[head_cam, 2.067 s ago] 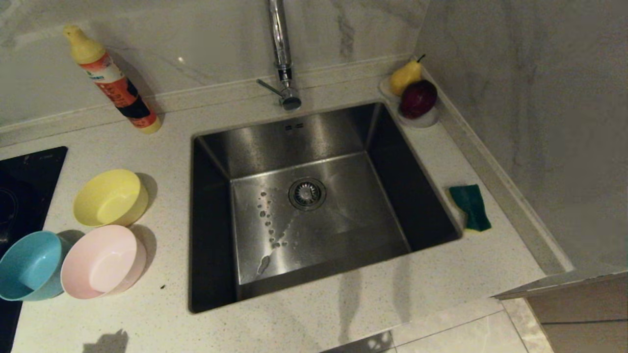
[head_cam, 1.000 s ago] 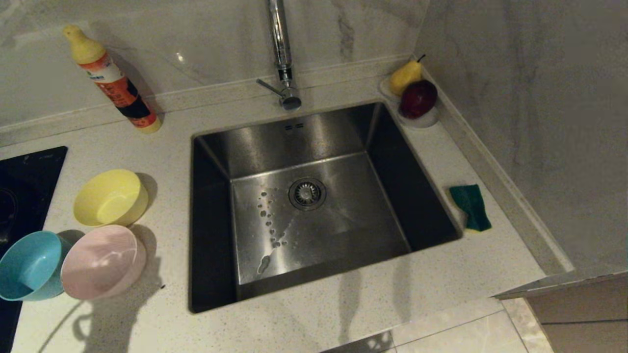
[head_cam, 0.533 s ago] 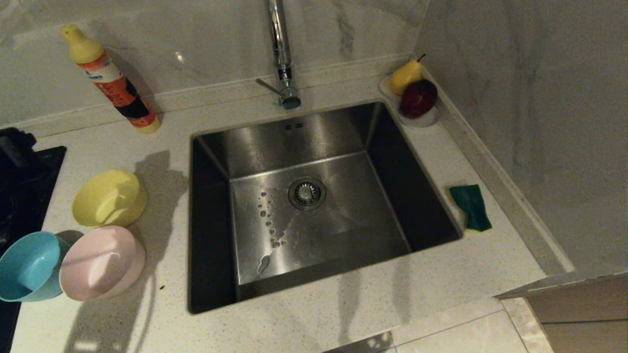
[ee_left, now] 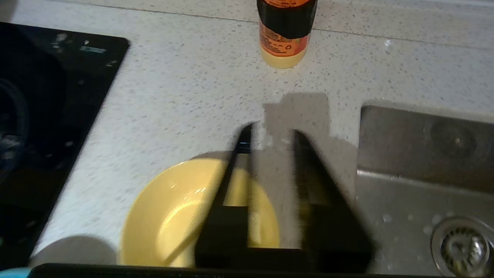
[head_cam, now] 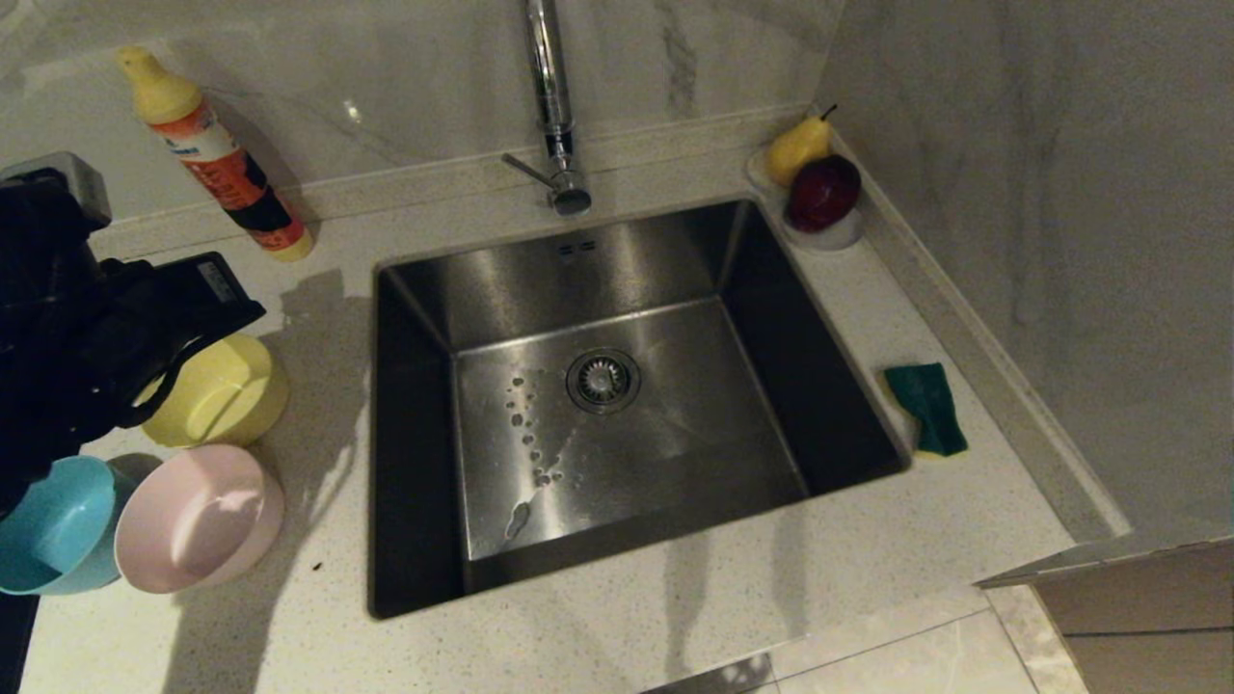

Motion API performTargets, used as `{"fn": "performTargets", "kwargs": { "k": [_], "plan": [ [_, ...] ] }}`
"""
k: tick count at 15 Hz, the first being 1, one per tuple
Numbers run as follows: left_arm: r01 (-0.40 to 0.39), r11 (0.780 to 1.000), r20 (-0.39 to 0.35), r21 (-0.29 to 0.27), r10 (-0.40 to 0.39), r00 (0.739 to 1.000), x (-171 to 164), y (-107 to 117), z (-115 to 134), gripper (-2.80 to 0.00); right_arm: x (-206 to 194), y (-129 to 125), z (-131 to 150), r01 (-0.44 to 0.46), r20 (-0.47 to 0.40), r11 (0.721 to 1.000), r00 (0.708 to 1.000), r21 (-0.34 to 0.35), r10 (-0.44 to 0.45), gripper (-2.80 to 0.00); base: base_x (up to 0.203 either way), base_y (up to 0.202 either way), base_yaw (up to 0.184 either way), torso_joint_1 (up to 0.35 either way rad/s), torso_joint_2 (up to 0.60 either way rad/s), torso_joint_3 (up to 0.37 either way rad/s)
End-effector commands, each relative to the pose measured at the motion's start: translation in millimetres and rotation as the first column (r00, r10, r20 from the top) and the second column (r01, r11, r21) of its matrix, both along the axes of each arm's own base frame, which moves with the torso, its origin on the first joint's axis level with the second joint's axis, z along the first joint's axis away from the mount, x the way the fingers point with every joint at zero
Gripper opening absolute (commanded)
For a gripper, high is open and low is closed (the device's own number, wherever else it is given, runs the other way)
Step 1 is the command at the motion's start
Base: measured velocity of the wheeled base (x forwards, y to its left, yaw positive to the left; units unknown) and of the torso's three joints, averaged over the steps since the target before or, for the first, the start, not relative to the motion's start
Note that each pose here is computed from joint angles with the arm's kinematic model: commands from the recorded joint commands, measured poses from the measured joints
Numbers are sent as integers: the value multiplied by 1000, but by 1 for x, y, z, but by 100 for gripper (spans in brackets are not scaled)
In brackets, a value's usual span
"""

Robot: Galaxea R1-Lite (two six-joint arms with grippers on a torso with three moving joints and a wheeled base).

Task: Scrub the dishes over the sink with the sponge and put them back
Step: Grab the dish soap

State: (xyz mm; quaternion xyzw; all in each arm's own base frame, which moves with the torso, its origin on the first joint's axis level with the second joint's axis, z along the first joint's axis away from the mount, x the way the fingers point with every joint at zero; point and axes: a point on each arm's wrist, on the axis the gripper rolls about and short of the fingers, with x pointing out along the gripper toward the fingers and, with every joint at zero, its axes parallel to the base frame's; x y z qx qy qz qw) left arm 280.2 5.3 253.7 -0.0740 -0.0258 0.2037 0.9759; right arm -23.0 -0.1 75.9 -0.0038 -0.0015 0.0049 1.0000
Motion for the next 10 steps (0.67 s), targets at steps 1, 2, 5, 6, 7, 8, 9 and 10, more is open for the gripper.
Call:
{"fn": "performTargets", "kwargs": {
  "k": [1,2,5,6,7,8,9,10],
  "plan": [
    [-4,1000,-8,-15,4,1000,16,0,-7,0,0,0,0,-1,2,1000,1000,0,1,-280,0,0,0,0,0,0],
    [-12,1000,2,-26,12,1000,19,0,-6,0,0,0,0,-1,2,1000,1000,0,1,-280,0,0,0,0,0,0],
    [-52,997,11,-48,53,999,25,5,-7,0,0,0,0,-1,2,1000,1000,0,1,-280,0,0,0,0,0,0],
    [-63,996,21,-57,64,998,28,9,-7,0,0,0,0,-1,2,1000,1000,0,1,-280,0,0,0,0,0,0],
    [-69,996,29,-58,70,997,31,11,-8,0,0,0,0,-1,2,1000,1000,0,1,-280,0,0,0,0,0,0],
    [-76,995,41,-58,79,996,34,14,-9,0,0,0,0,-1,2,1000,1000,0,1,-280,0,0,0,0,0,0],
    [-84,995,51,-59,87,995,40,16,-10,0,0,0,0,-1,2,1000,1000,0,1,-280,0,0,0,0,0,0],
    [-93,994,67,-60,97,993,45,19,-9,0,0,0,0,-1,2,1000,1000,0,1,-280,0,0,0,0,0,0]
  ]
}}
